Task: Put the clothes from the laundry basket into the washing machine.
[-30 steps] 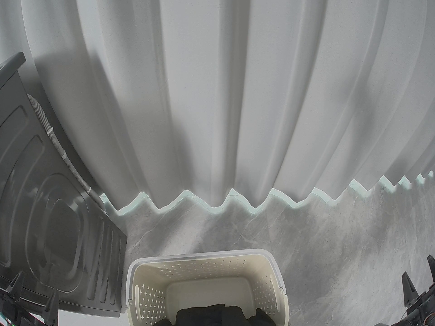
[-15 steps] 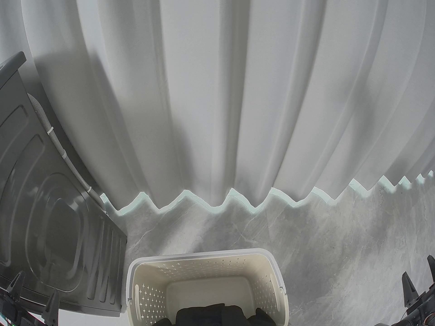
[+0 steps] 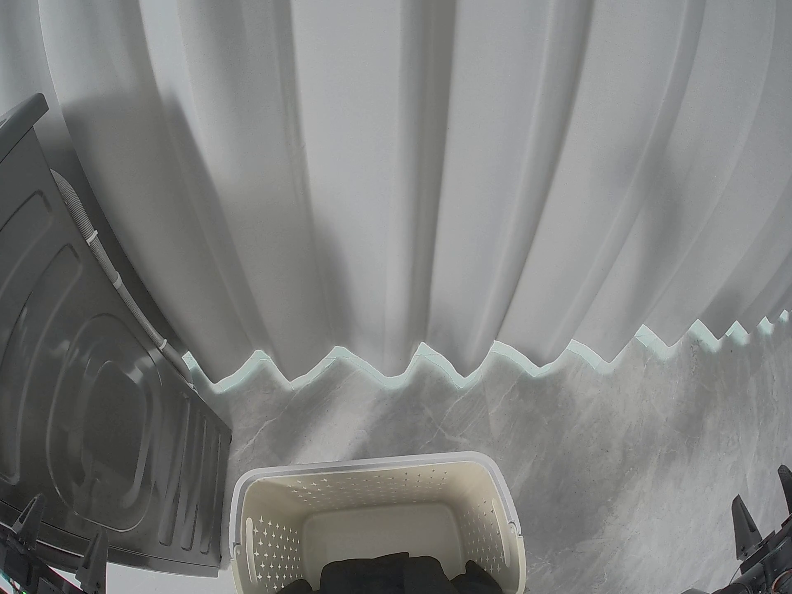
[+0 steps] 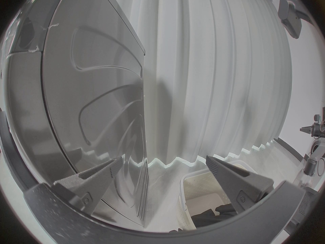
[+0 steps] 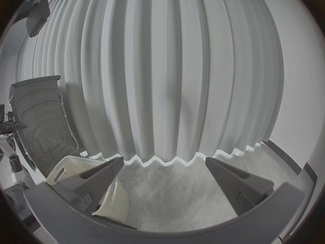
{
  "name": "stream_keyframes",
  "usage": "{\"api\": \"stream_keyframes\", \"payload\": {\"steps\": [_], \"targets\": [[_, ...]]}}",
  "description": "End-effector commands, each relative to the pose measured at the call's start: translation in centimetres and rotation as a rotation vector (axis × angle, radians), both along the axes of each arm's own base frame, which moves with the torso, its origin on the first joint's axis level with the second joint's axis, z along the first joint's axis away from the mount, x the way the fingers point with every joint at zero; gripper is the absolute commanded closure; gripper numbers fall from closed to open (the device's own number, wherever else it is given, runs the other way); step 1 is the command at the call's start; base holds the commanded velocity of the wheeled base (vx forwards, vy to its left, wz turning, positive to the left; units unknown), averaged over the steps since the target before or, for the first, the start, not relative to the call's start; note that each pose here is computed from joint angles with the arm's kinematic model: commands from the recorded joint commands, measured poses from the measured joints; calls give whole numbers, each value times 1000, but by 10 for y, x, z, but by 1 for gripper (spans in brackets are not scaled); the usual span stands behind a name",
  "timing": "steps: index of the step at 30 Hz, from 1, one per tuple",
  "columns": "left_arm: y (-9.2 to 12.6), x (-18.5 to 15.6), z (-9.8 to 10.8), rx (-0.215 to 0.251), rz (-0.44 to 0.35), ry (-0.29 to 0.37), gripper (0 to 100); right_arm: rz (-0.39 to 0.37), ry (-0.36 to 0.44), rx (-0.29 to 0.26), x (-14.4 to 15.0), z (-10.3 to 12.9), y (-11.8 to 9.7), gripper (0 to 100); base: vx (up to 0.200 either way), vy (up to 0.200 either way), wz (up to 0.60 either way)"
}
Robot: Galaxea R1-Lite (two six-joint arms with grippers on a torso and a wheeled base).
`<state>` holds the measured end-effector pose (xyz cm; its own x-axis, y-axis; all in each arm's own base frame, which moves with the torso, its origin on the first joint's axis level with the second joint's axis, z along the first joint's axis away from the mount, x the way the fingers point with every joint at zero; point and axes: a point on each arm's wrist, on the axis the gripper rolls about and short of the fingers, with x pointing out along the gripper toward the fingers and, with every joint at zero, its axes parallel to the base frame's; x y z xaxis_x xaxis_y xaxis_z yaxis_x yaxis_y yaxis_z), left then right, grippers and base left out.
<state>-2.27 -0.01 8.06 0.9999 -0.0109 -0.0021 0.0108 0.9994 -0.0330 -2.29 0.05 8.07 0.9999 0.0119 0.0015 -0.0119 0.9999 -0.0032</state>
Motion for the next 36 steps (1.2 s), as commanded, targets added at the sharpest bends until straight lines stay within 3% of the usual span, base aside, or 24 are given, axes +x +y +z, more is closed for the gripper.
{"api": "stream_keyframes", "payload": {"steps": [1,9,36], "targets": [[0,0,-4,-1,0,-4,0,0,1,0,0,-5,0,0,0,0,0],[0,0,-4,-1,0,-4,0,0,0,0,0,-5,0,0,0,0,0],[0,0,-4,-1,0,-4,0,0,1,0,0,-5,0,0,-200,0,0]]}}
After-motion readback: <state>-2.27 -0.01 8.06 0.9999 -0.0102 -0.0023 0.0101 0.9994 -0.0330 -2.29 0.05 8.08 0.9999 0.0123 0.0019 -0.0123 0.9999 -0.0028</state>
